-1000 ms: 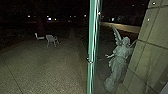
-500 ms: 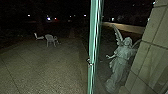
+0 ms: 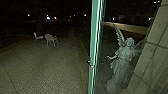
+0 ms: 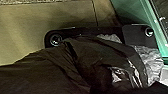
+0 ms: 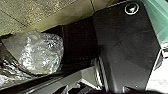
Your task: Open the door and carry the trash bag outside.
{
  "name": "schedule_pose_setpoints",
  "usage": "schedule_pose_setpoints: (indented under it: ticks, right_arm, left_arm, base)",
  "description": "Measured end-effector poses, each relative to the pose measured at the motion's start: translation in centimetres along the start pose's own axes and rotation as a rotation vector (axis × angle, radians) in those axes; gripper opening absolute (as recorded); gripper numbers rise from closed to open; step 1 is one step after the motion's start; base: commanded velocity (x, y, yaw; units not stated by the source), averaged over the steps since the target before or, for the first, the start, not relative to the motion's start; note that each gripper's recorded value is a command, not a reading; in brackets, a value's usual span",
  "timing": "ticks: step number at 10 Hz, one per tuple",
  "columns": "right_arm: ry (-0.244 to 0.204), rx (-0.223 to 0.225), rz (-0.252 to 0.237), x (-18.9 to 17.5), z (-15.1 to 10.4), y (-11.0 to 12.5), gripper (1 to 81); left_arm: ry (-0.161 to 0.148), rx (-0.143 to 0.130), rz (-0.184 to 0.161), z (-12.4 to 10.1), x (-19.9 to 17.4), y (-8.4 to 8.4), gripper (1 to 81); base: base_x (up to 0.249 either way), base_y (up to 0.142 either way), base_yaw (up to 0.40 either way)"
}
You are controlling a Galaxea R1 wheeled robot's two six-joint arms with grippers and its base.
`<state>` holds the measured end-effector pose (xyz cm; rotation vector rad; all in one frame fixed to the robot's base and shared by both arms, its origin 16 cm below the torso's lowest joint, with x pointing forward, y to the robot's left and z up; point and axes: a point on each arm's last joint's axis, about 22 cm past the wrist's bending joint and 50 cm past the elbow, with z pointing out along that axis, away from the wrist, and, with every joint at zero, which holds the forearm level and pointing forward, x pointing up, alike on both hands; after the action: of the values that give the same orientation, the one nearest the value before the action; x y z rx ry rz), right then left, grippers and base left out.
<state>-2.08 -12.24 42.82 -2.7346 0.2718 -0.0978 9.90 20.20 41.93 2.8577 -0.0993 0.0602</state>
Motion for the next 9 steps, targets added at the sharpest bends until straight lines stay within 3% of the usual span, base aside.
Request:
schedule_pose_setpoints:
  ticks: [9]
  right_arm:
    - [0.0, 0.0, 0.0, -0.05, -0.01, 0.04, 81.1]
  left_arm:
    - [0.0, 0.0, 0.0, -0.01, -0.05, -0.02, 1.0]
  base:
    - [0.088, 0.0, 0.0]
